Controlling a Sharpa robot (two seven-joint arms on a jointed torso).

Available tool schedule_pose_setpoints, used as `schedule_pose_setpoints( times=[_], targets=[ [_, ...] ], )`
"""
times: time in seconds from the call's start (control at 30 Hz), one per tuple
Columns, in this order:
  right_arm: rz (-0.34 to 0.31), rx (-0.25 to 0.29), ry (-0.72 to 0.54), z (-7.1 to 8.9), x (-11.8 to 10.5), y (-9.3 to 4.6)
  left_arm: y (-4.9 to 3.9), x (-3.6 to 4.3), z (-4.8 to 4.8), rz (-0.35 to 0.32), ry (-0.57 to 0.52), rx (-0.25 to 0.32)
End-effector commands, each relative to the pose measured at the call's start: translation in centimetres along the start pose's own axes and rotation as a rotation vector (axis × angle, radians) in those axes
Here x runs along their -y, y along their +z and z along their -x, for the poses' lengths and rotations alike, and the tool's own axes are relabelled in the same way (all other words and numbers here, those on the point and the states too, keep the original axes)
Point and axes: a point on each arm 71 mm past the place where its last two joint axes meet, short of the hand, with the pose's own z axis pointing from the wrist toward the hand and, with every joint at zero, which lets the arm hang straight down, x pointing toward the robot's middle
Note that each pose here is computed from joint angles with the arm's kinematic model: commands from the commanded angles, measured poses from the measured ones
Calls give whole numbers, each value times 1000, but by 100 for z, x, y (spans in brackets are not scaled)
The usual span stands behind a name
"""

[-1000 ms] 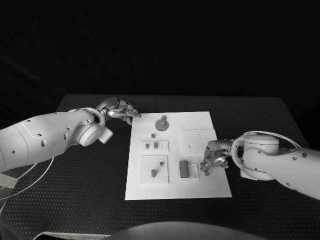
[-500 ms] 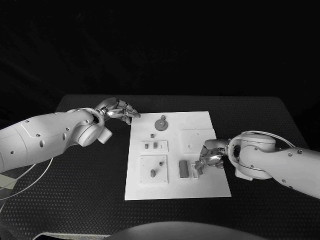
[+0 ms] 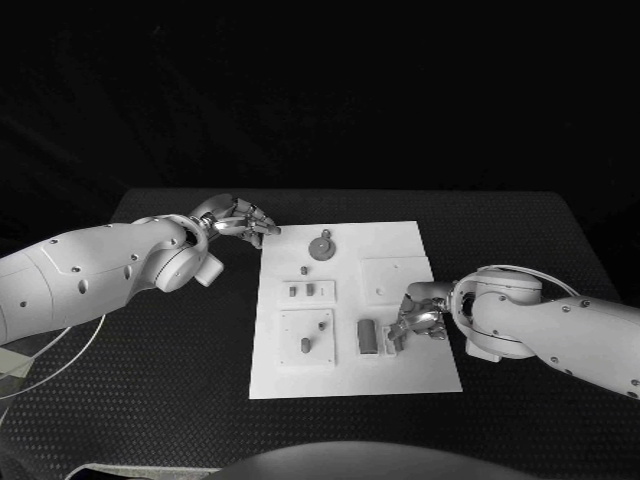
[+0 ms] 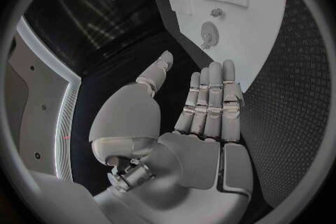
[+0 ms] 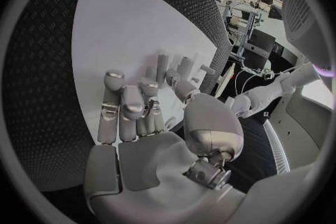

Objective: Assemble the parts on the task board

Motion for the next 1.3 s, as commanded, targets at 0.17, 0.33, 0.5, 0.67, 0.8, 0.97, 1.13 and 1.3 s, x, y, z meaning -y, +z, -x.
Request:
schedule_pose_setpoints(
  times=[0.17, 0.33, 0.5, 0.67, 0.8, 0.97, 1.13, 1.3],
  targets=[
    [8, -21, -1, -78, -39, 35, 5, 17, -21, -8, -5, -15],
    [13, -22, 1, -91, -59, 43, 3, 18, -21, -8, -6, -16],
    [16, -16, 6, -92, -64, 40, -1, 14, -16, -7, -6, -15],
    [15, -10, 10, -88, -54, 36, 1, 15, -18, -7, -6, -16],
    [12, -11, 11, -88, -35, 28, -1, 12, -13, -6, -5, -14],
    [9, -7, 11, -86, -13, 15, -2, 11, -10, -6, -5, -13],
    [15, 0, 16, -90, -17, -16, 0, 11, -11, -6, -5, -13],
    [27, 8, 21, -72, -36, -65, 0, 11, -9, -7, -5, -12]
  ],
)
